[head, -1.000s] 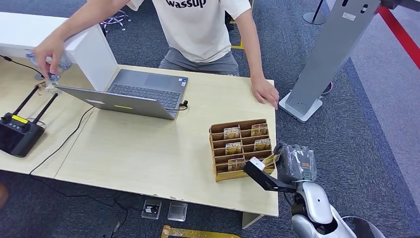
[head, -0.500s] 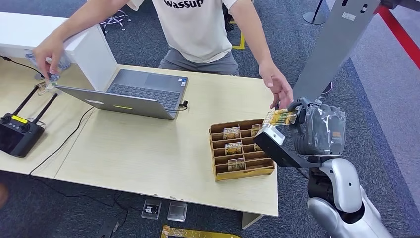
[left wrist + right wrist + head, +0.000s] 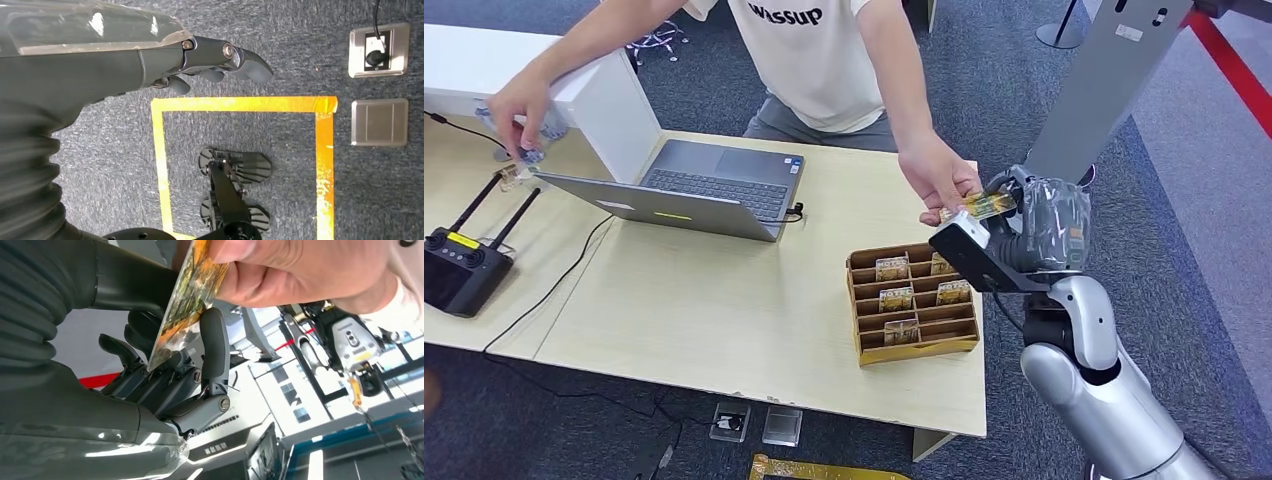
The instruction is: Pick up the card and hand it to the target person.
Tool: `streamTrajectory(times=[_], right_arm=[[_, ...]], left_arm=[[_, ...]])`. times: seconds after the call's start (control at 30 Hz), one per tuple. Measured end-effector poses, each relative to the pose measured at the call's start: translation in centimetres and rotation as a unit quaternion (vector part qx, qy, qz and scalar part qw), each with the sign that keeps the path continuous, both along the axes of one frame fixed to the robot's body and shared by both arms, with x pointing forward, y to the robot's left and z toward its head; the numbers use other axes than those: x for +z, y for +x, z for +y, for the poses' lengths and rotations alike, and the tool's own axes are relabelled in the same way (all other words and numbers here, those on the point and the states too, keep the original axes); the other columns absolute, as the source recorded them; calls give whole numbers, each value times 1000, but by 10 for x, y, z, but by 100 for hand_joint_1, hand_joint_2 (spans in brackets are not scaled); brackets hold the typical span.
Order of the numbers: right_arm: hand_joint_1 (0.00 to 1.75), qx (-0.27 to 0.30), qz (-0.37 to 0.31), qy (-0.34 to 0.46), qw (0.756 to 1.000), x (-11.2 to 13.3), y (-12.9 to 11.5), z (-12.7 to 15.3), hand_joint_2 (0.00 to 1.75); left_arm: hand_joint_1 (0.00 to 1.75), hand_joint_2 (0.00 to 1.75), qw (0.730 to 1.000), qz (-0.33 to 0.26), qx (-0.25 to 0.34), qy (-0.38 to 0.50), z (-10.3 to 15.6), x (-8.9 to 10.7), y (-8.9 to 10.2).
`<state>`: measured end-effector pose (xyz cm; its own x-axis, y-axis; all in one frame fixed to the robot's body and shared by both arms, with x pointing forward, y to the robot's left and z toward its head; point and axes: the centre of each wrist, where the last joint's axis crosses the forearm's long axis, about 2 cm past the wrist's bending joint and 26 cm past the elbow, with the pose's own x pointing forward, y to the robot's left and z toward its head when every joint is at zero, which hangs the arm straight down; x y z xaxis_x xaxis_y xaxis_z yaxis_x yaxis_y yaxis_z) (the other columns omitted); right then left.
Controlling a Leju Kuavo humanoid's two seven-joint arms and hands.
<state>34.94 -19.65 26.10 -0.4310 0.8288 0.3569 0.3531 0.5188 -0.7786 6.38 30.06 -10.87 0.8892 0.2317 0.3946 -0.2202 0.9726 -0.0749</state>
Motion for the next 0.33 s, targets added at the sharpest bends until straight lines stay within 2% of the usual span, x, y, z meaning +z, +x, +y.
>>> streamTrajectory(times=[0.1, 0.13, 0.2, 0.33], right_arm=[[21, -7, 17, -3, 1000, -10, 8, 0, 175], [2, -9, 23, -3, 1000, -13, 10, 1, 175], [0, -11, 31, -2, 999, -18, 12, 1, 175], [0, 6, 51, 24, 998, -26, 15, 0, 175]], left_arm=[[0, 175, 1000, -3, -6, -1, 0, 0, 0], [0, 175, 1000, -4, -8, -1, 0, 0, 0], [0, 175, 1000, -4, -8, -2, 0, 0, 0], [0, 0, 1000, -1, 6, -7, -1, 0, -1]])
